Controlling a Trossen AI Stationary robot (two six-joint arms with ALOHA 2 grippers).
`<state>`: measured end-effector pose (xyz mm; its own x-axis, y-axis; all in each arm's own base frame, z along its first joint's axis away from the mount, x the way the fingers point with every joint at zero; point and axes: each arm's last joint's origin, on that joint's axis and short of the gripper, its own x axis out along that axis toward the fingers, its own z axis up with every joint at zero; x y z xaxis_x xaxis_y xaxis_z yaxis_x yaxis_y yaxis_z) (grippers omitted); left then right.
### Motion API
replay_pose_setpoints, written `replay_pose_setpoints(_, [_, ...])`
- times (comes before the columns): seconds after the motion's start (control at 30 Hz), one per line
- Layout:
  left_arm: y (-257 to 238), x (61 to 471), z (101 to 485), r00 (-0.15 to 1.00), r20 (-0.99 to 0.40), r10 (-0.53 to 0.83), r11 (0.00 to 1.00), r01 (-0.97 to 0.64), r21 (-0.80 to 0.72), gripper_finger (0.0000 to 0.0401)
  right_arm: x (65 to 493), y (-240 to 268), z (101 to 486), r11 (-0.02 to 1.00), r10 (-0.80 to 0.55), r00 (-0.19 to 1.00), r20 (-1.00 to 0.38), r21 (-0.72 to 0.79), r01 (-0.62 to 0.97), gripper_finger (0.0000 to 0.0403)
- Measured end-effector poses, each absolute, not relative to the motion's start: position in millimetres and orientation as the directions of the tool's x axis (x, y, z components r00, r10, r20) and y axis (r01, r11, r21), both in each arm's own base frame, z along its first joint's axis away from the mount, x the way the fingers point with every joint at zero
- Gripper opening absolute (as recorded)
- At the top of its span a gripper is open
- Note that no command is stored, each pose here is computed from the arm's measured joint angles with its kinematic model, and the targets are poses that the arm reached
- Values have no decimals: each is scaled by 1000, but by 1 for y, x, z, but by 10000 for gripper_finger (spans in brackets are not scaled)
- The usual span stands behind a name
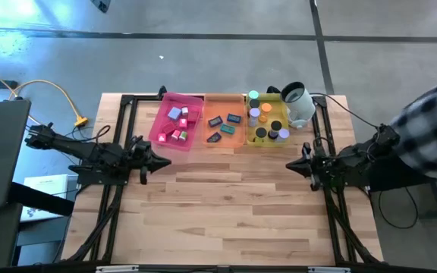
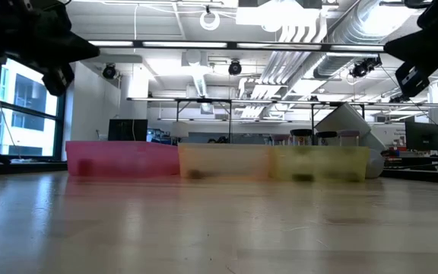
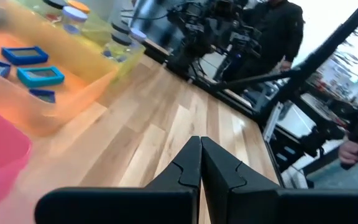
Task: Pick & Place Office items
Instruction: Return to Home Position
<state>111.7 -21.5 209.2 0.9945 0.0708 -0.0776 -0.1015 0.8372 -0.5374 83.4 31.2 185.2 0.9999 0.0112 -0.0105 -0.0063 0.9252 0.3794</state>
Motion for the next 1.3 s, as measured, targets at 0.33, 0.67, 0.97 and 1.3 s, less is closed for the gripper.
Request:
replay_pose_setpoints(0.33, [-21,108,192,988,-140,64,859,-126,-497,0,85,28,185,926,-26,1000,-4,378,25,4])
replay_pose_setpoints(0.67, [-23,108,159,981,-195,22,844,-123,-522,0,88,28,175,902,-29,999,-19,431,34,4])
replay_pose_setpoints(0.97, [-27,108,151,970,-214,-112,852,-17,-523,0,88,26,174,897,-121,993,-17,426,117,4])
replay_pose_setpoints(1.3, [-27,108,150,965,-221,-142,886,25,-462,0,88,22,174,856,-263,965,-22,457,244,4])
